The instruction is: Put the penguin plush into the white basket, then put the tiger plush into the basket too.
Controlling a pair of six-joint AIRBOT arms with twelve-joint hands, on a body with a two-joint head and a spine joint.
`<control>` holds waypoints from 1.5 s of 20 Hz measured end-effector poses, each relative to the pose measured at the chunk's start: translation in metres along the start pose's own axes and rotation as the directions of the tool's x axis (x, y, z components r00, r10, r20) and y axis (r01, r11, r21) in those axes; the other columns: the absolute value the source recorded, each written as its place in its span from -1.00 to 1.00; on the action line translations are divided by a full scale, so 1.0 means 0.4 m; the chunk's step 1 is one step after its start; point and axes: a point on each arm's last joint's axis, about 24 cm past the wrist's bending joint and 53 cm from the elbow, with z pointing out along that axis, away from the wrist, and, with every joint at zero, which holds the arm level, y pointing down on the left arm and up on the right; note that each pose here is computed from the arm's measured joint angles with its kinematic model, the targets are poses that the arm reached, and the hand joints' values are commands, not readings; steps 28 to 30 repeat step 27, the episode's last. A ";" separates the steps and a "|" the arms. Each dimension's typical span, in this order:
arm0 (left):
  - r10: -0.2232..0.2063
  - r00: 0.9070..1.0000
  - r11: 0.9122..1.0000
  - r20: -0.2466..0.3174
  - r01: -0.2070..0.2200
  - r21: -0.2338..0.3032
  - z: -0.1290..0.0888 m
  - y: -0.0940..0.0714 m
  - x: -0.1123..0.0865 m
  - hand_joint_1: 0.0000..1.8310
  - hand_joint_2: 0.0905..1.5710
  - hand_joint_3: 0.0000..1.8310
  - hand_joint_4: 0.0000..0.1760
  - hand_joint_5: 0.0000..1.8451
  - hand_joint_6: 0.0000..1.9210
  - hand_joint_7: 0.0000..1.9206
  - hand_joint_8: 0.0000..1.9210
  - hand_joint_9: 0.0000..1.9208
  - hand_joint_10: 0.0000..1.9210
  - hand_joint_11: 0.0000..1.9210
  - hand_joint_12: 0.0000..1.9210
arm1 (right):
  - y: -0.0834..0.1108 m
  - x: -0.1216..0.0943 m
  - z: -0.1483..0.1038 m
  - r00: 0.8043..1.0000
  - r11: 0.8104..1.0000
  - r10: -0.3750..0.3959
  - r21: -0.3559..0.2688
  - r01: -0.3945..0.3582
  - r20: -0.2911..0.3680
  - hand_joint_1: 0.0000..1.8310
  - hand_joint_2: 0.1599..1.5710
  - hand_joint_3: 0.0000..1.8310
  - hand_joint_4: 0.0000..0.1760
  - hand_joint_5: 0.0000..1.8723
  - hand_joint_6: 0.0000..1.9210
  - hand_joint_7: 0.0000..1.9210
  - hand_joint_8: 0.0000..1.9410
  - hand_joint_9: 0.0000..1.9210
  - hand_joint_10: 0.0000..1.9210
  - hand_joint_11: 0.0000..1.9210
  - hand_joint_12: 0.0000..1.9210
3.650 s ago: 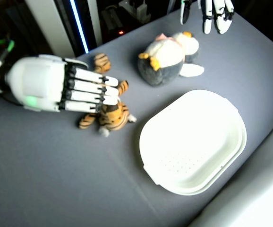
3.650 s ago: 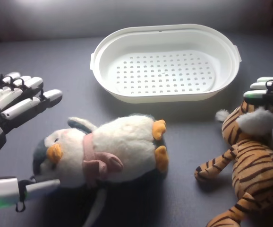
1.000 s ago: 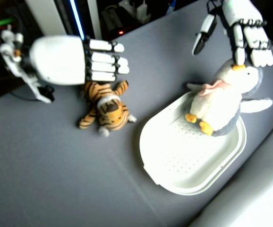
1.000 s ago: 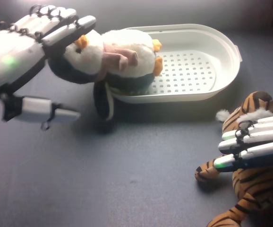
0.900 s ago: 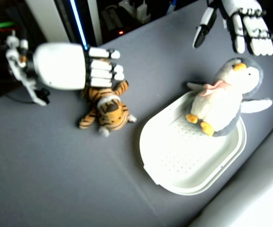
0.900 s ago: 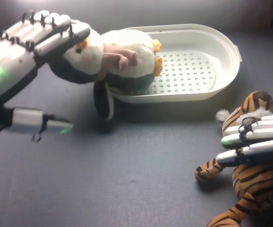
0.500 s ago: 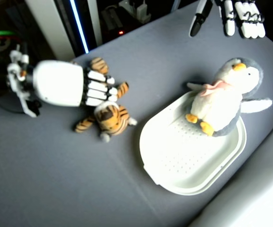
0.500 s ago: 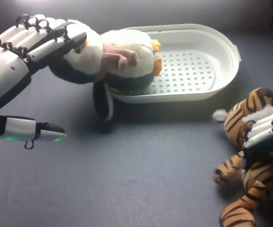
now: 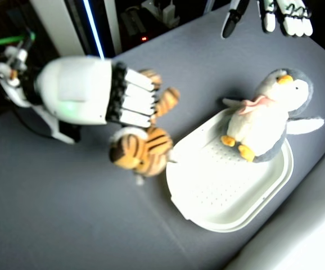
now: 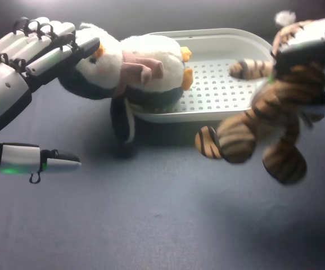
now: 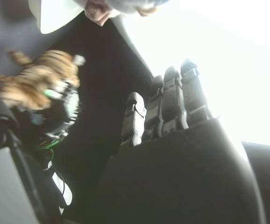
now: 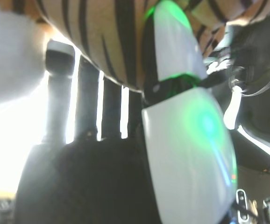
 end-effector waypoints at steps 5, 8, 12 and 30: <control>-0.012 1.000 1.000 -0.010 0.012 0.004 0.005 0.001 0.013 -0.16 -0.05 -1.00 1.00 -1.00 -1.00 -1.00 -1.00 -1.00 -1.00 -1.00 -1.00 | -0.102 -0.028 0.139 0.999 0.993 -0.026 0.114 0.023 0.024 0.49 0.37 -1.00 -1.00 0.14 -0.29 -0.11 0.24 -0.09 0.35 -0.22 0.32; -0.021 1.000 1.000 -0.003 0.021 0.013 0.011 -0.003 0.015 -0.14 -0.06 -1.00 1.00 -1.00 -1.00 -1.00 -1.00 -1.00 -1.00 -1.00 -1.00 | -0.179 -0.007 0.152 0.999 0.974 -0.039 0.221 0.043 -0.024 -0.13 0.27 -1.00 0.26 -0.58 -0.89 -0.62 -0.97 -0.68 -0.94 -0.96 -0.23; -0.026 1.000 0.999 0.000 0.026 0.027 0.011 -0.011 0.014 -0.12 -0.05 -1.00 1.00 -1.00 -1.00 -1.00 -1.00 -1.00 -1.00 -1.00 -1.00 | -0.153 0.016 0.158 0.999 0.978 -0.009 0.206 0.016 -0.032 -0.48 0.27 -0.99 1.00 -1.00 -1.00 -1.00 -1.00 -1.00 -1.00 -1.00 -1.00; -0.112 0.979 0.991 0.170 0.098 0.090 -0.105 -0.065 -0.064 -0.06 -0.08 -1.00 1.00 -1.00 -1.00 -1.00 -1.00 -1.00 -1.00 -1.00 -1.00 | 0.030 -0.035 -0.227 0.927 0.953 0.302 -0.077 -0.292 0.221 -0.25 0.25 -1.00 0.96 -0.93 -1.00 -0.90 -0.99 -0.97 -1.00 -0.95 -0.97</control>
